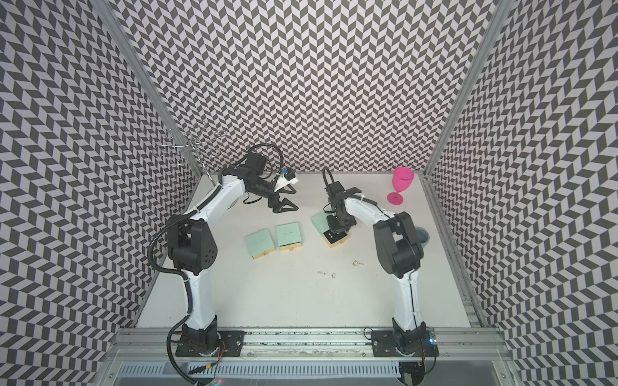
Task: Place the earrings into the drawer-style jewelry box
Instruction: Insert the earring into the inner lining.
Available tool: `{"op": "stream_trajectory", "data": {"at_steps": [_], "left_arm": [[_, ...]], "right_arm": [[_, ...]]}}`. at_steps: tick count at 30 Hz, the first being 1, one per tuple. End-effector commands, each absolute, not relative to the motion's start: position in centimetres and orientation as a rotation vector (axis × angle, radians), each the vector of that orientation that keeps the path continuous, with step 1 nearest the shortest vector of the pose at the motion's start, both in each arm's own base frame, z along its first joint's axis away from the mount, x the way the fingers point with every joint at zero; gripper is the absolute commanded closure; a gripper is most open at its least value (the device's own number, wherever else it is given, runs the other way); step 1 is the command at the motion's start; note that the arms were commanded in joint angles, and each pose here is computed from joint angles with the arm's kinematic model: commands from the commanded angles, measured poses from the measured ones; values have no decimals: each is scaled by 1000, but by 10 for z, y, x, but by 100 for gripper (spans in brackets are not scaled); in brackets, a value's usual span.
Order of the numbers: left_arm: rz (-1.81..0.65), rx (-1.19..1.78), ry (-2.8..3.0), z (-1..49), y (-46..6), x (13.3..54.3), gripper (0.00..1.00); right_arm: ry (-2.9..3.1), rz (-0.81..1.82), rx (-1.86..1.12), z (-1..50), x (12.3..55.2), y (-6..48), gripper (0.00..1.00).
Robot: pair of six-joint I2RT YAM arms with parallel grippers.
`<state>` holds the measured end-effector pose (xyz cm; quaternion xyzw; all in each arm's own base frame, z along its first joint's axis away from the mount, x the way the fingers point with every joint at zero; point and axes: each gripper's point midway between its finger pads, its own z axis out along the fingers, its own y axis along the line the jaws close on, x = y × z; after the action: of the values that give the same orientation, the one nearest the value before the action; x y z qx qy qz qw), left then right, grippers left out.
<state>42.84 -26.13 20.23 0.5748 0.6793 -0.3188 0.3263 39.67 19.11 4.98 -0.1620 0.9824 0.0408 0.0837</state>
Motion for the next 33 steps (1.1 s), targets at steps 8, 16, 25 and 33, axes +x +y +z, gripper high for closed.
{"op": "stream_trajectory", "data": {"at_steps": [8,16,25,33], "left_arm": [[-830,1534,1754,202,-264,429,10],[-829,1536,1758,202,-263,429,10],[-824,1537,1755,203,-263,430,10],[-821,1536,1755,203,-262,431,10]], "right_arm": [[2875,127,-488,73,399,193,90],[2893,131,-496,69,395,192,93],[2920,138,-511,54,391,193,97],[2933,142,-519,45,391,194,97]]}}
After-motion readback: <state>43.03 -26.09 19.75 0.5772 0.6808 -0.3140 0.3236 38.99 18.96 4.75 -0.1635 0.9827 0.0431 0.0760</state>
